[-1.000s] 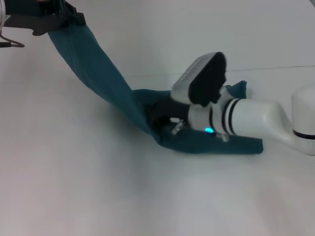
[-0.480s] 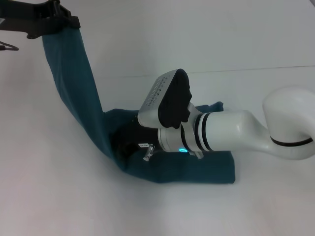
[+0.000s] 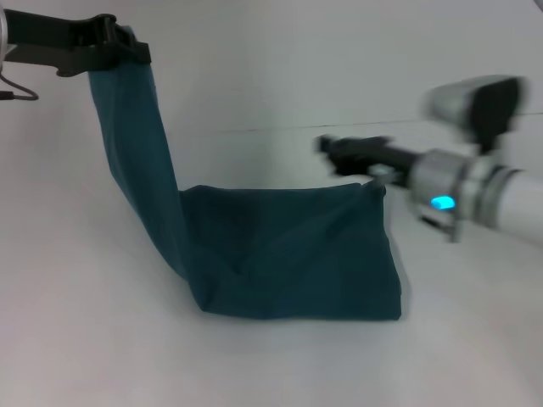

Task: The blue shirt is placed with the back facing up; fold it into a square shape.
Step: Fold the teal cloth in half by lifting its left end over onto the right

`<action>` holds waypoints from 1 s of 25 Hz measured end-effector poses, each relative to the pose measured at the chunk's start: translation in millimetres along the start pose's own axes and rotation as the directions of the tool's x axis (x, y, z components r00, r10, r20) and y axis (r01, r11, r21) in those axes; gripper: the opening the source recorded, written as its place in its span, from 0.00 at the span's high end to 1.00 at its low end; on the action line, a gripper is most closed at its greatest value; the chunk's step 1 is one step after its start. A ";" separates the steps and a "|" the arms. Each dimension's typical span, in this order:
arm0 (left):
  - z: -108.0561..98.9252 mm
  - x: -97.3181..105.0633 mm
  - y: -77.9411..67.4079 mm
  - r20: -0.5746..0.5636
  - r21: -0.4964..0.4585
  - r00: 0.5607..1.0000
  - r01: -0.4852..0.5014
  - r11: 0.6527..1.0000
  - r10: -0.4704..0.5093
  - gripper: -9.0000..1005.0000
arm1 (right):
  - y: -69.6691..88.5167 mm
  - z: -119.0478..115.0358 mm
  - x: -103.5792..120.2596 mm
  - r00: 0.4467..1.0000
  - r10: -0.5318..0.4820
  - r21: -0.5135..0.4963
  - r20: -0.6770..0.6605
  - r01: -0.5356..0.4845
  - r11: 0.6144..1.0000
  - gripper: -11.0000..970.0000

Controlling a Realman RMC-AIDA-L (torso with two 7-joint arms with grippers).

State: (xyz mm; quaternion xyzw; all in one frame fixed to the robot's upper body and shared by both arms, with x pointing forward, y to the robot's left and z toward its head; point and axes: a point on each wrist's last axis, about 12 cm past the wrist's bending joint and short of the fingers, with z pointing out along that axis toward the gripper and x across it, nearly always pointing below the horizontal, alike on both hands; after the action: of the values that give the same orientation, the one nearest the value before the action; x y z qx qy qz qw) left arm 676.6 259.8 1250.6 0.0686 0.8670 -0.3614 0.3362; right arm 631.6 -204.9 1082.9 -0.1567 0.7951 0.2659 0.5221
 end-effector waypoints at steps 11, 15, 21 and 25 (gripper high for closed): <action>25.9 -2.0 -43.6 -0.065 0.121 0.992 -0.096 0.988 0.104 0.92 | -119.7 -144.7 8.4 0.902 0.318 0.202 0.290 -0.383 0.901 0.99; 47.1 3.7 -71.4 -0.107 0.178 0.983 -0.131 0.975 0.152 0.92 | -136.8 -182.4 15.8 0.874 0.334 0.242 0.354 -0.430 0.870 0.99; 76.1 24.6 -105.6 -0.182 0.251 0.959 -0.167 0.953 0.216 0.92 | -147.7 -210.1 24.5 0.864 0.322 0.295 0.386 -0.447 0.845 0.99; 107.2 65.7 -138.7 -0.285 0.320 0.908 -0.214 0.923 0.309 0.92 | -148.4 -214.1 27.1 0.866 0.321 0.304 0.383 -0.446 0.842 0.99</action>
State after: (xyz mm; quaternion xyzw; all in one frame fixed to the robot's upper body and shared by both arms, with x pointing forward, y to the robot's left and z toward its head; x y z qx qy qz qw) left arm 633.3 78.4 1234.6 0.2917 0.8333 -0.4155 0.2188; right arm 538.8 -449.8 1086.8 0.1576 0.7520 0.2276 0.5982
